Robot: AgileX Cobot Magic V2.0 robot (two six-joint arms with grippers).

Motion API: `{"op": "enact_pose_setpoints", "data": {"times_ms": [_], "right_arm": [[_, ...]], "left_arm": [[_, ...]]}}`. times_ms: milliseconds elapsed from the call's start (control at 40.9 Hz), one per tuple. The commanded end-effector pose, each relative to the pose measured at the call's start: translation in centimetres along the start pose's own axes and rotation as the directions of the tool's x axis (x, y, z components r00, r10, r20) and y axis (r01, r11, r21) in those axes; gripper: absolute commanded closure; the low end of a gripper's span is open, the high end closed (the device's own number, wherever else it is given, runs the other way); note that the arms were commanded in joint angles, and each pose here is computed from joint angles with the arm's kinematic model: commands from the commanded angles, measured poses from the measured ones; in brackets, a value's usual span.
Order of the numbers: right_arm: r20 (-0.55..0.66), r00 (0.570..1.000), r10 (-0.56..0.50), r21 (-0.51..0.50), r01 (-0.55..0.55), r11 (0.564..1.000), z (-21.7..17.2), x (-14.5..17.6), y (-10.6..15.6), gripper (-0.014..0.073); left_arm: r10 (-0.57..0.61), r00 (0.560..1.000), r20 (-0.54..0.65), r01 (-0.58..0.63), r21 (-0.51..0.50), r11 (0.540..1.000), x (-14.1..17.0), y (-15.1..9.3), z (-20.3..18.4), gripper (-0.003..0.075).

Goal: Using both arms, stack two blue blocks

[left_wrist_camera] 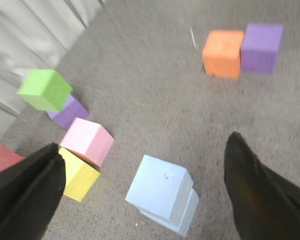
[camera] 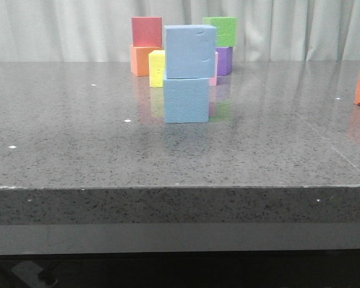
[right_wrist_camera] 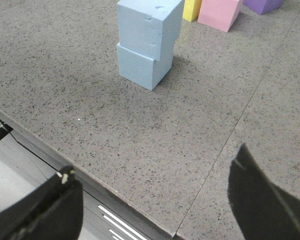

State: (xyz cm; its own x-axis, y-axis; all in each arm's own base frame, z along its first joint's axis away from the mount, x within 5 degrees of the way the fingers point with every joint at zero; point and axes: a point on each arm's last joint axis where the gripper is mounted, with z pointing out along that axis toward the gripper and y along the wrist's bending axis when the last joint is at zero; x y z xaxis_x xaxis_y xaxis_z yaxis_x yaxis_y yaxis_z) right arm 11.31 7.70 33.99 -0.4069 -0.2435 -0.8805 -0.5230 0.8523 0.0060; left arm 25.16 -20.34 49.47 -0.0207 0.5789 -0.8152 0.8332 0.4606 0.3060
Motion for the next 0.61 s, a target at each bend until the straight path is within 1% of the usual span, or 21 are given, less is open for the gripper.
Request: {"op": "enact_pose_setpoints", "data": {"times_ms": [0, 122, 318, 367, 440, 513, 586], "right_arm": [[0.1, 0.995, -0.01, -0.011, 0.011, 1.0, -0.6, -1.4, 0.1, -0.0006], [0.1, 0.995, -0.01, -0.011, 0.011, 1.0, -0.6, -1.4, 0.1, -0.0006], [0.1, 0.995, -0.01, -0.011, 0.011, 1.0, -0.6, -1.4, 0.1, -0.0006], [0.1, 0.995, -0.01, -0.011, 0.011, 1.0, -0.6, -1.4, 0.1, -0.0006], [0.1, 0.995, -0.01, -0.011, 0.011, 1.0, -0.6, -1.4, 0.1, -0.0006], [0.1, 0.995, -0.009, -0.012, 0.01, 1.0, -0.6, -1.4, 0.1, -0.0006], [0.101, 0.995, -0.008, -0.013, 0.01, 1.0, -0.6, -1.4, 0.1, -0.0006]], "left_arm": [[-0.049, 0.98, 0.193, 0.063, -0.069, 0.996, -2.3, -0.4, -5.0, 0.0102], [-0.08, 0.963, 0.257, 0.105, -0.086, 0.991, -1.5, -1.5, -7.6, 0.0102], [-0.105, 0.931, 0.35, 0.162, -0.139, 0.977, 1.5, -3.3, -9.8, 0.0102], [-0.135, 0.923, 0.359, 0.195, -0.135, 0.972, 2.3, -3.7, -10.1, 0.0102], [-0.217, 0.925, 0.312, 0.255, -0.087, 0.963, 3.8, -4.7, -10.3, 0.0102], [-0.255, 0.942, 0.216, 0.271, -0.045, 0.962, 5.7, -5.8, -9.9, 0.0103], [-0.274, 0.947, 0.166, 0.283, -0.03, 0.959, 7.1, -6.5, -9.5, 0.0103]]}}
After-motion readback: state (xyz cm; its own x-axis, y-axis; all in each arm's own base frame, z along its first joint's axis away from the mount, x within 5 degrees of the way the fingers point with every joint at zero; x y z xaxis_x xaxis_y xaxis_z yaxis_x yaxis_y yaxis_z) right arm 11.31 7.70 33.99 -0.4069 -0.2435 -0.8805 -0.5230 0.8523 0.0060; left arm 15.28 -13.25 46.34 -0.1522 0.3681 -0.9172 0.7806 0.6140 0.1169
